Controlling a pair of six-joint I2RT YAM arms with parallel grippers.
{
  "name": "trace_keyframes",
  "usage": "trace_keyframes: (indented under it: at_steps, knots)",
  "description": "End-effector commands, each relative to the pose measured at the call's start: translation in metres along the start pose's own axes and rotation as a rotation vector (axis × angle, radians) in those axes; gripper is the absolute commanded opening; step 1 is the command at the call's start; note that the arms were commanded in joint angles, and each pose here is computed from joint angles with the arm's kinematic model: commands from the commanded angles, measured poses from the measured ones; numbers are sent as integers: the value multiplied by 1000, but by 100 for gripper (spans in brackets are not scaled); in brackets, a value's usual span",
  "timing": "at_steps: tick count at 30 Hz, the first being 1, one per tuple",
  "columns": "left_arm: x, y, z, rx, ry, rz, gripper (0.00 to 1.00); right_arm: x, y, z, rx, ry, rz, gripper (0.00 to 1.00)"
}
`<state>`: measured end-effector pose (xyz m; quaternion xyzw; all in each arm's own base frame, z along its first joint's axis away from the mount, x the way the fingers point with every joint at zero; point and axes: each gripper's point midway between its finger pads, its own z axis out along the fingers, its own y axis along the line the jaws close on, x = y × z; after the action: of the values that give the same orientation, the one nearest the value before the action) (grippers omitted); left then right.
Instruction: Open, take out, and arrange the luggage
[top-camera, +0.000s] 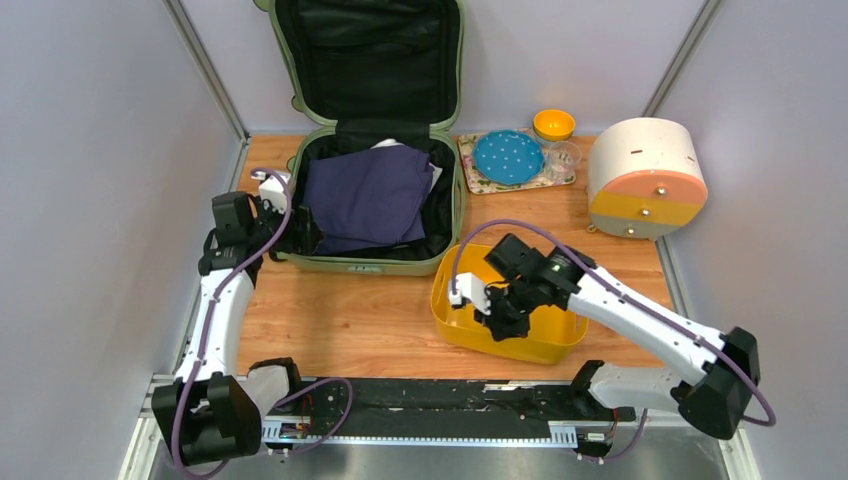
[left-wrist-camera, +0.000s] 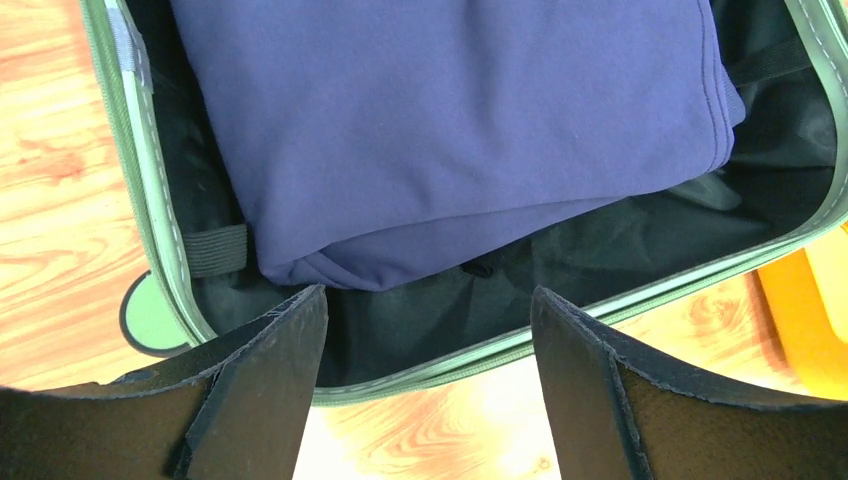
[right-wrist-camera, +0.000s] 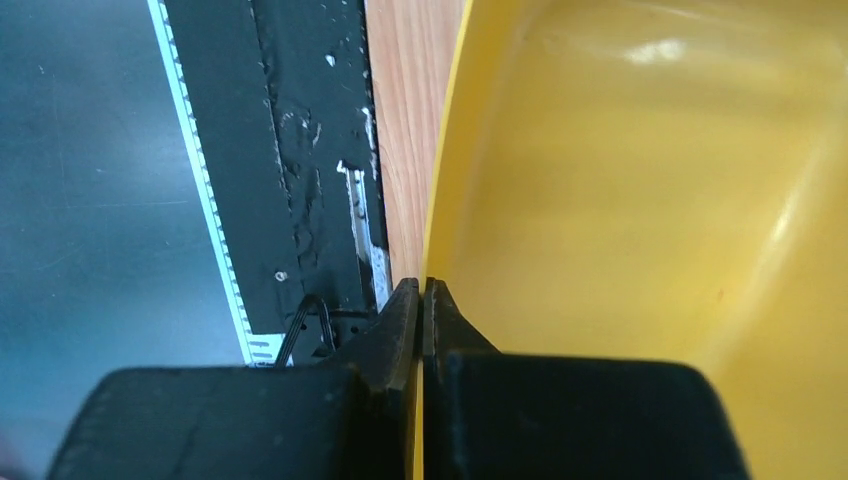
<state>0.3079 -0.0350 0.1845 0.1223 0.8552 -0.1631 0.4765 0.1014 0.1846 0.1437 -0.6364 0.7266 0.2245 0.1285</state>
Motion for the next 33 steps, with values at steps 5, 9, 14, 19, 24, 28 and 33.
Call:
trace_keyframes:
  at_steps: [5, 9, 14, 19, 24, 28, 33]
  knots:
    - [-36, -27, 24, 167, -45, 140, 81, -52, -7, 33, -88, -64, -97, 37]
    - [-38, -52, 38, 301, -74, 316, 82, -61, -7, 18, -64, -89, -100, 73]
    - [-30, -79, 62, 454, -101, 525, 81, -97, -19, -25, 24, -270, -38, 77]
    - [-10, -89, 89, 497, -116, 786, 81, -121, -70, -58, 133, -408, 190, 77]
    - [-6, -100, 111, 499, -175, 913, 81, -129, -117, -77, 193, -473, 378, 76]
    - [20, -108, 123, 542, -153, 1029, 87, -138, -145, -84, 233, -536, 448, 76]
    - [23, -103, 141, 510, -136, 1048, 86, -148, -174, -78, 222, -563, 537, 76]
